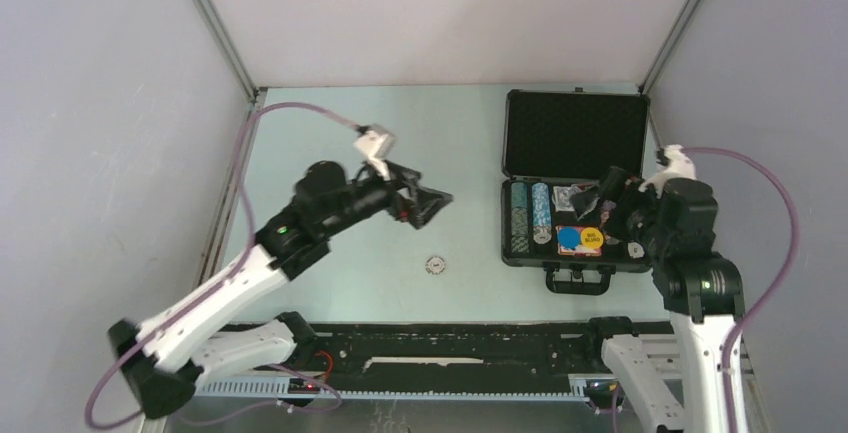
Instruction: Pack up texas hold em set
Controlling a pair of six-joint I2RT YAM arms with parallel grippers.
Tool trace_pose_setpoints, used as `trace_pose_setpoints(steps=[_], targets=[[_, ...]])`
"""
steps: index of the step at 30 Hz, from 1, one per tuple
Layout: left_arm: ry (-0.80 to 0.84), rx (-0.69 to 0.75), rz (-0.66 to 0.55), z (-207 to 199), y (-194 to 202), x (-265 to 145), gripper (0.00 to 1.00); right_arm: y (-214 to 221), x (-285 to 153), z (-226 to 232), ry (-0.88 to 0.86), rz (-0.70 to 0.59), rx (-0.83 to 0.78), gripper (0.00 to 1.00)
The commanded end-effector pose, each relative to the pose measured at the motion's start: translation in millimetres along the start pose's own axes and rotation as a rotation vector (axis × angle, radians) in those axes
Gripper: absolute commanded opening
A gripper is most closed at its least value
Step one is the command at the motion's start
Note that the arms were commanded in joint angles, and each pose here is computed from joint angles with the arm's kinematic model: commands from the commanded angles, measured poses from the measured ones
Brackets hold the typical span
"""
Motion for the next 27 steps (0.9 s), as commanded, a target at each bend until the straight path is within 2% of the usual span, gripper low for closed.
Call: trace_pose_setpoints(steps=[1,4,7,9,13,17,23,27], targets=[[-0.117,-0.127,-0.084,22.3,-4.9,-62.5,1.00,20.9,14.2,27.6,-0.160,0.191,-0.047,1.00],[-0.148,-0.101,-0.210,20.6,-25.7,-103.7,1.00,37.5,30.6,58.3,-0.183,0.293,-0.116,1.00],[-0.258,-0.019,-0.283,19.7,-41.7,-131.0,1.00,59.7,49.4,96.7,-0.155,0.346,-0.205,1.00],[-0.335,0.028,-0.329,21.3,-48.9,-143.7,1.00,77.9,65.6,121.9,-0.121,0.426,-0.236,1.00],[-0.485,0.072,-0.405,36.9,-46.8,-159.2,1.00,114.0,97.6,162.1,-0.068,0.624,-0.177,1.00],[-0.580,0.075,-0.467,53.7,-34.7,-167.7,1.00,139.2,124.9,186.5,-0.007,0.728,-0.042,1.00],[-0.590,0.083,-0.488,61.2,-24.3,-171.5,1.00,166.8,159.1,214.2,0.143,0.815,0.039,1.00],[-0.600,0.087,-0.513,61.0,-23.4,-177.2,1.00,183.5,182.3,234.0,0.260,0.922,0.025,1.00]])
Point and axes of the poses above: each gripper's point midway between its finger pads, its own x axis out along the fingers, its own z axis along the line the jaws close on, y = z × x, the point moved 8 cm from there along -x, back along the fingers, and after that the axes turned 13 degrees about -x, right-handed, at the moved point
